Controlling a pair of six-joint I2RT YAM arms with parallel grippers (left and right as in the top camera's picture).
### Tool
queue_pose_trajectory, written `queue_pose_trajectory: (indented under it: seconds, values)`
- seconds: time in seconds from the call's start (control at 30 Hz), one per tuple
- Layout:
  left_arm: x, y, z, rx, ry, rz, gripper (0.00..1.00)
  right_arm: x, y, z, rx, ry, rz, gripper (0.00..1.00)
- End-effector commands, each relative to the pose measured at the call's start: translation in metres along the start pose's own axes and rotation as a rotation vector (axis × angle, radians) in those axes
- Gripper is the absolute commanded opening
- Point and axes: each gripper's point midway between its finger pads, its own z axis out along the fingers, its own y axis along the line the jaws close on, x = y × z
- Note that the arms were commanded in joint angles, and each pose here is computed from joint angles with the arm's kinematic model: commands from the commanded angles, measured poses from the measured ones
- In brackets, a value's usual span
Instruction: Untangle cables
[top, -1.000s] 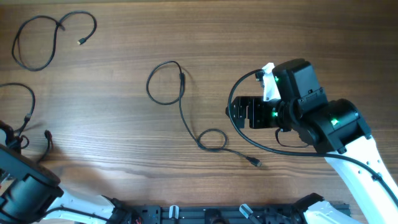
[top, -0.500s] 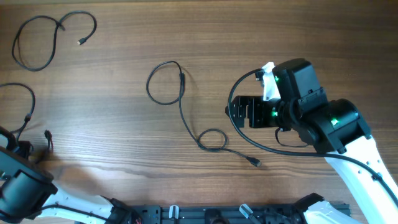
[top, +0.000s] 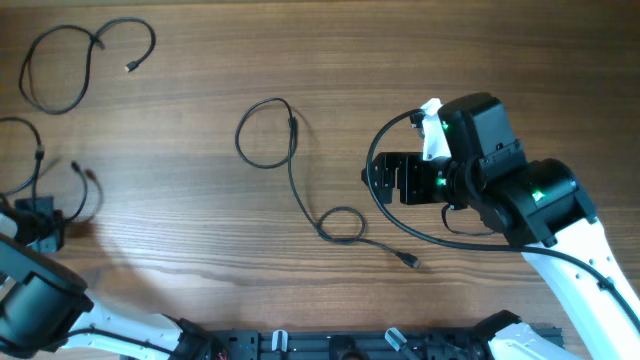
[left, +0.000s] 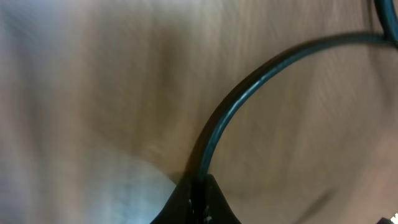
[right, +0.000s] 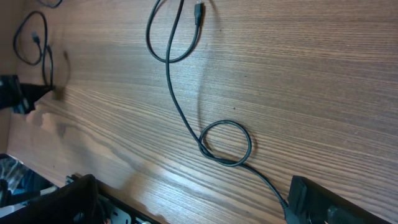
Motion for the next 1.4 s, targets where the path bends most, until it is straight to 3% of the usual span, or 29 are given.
queue_pose_trajectory:
  seconds: [0.0, 0.23, 0.4, 0.47, 0.53, 0.57, 0.63, 0.8, 0.97, 1.07, 1.17, 1.3, 1.37]
  values:
    - [0.055, -0.031, 0.013, 0.095, 0.203, -0.1, 0.04, -0.001, 0.004, 0.0, -0.019, 0.002, -0.021, 1.0]
    - [0.111, -0.063, 0.022, 0.054, 0.276, -0.194, 0.04, -0.001, 0.004, 0.0, -0.019, 0.003, -0.021, 1.0]
    - [0.139, -0.104, 0.027, 0.146, 0.266, -0.078, 0.06, 0.0, 0.005, 0.0, -0.021, 0.007, -0.02, 1.0]
    - [0.147, -0.114, 0.028, 0.166, 0.26, -0.054, 0.25, 0.0, 0.005, 0.0, -0.021, 0.007, -0.02, 1.0]
    - [0.152, -0.124, 0.028, 0.197, 0.255, -0.026, 0.63, 0.0, 0.005, 0.0, -0.021, 0.007, -0.02, 1.0]
    - [0.153, -0.129, 0.027, 0.213, 0.251, -0.011, 0.72, 0.0, 0.005, 0.0, -0.021, 0.007, -0.02, 1.0]
    - [0.155, -0.135, 0.027, 0.235, 0.25, 0.003, 0.8, -0.001, 0.005, 0.0, -0.021, 0.006, -0.021, 1.0]
    - [0.158, -0.161, 0.013, 0.357, 0.276, 0.1, 0.79, 0.0, 0.005, 0.0, -0.025, 0.009, -0.021, 1.0]
    - [0.147, -0.197, -0.023, 0.461, 0.187, 0.376, 0.84, 0.0, 0.006, 0.0, -0.032, 0.011, -0.021, 1.0]
    - [0.124, -0.208, -0.05, 0.402, 0.051, 0.507, 0.86, 0.0, 0.007, 0.0, -0.034, 0.009, -0.021, 1.0]
    - [0.084, -0.2, -0.054, 0.25, -0.159, 0.603, 0.93, 0.003, 0.007, 0.0, -0.035, 0.023, -0.017, 1.0]
    - [0.025, -0.169, -0.059, -0.054, -0.451, 0.709, 0.92, 0.005, 0.005, 0.0, -0.031, 0.032, -0.014, 1.0]
    - [0.009, -0.161, -0.06, -0.155, -0.516, 0.785, 0.93, 0.005, 0.006, 0.0, -0.031, 0.031, -0.01, 1.0]
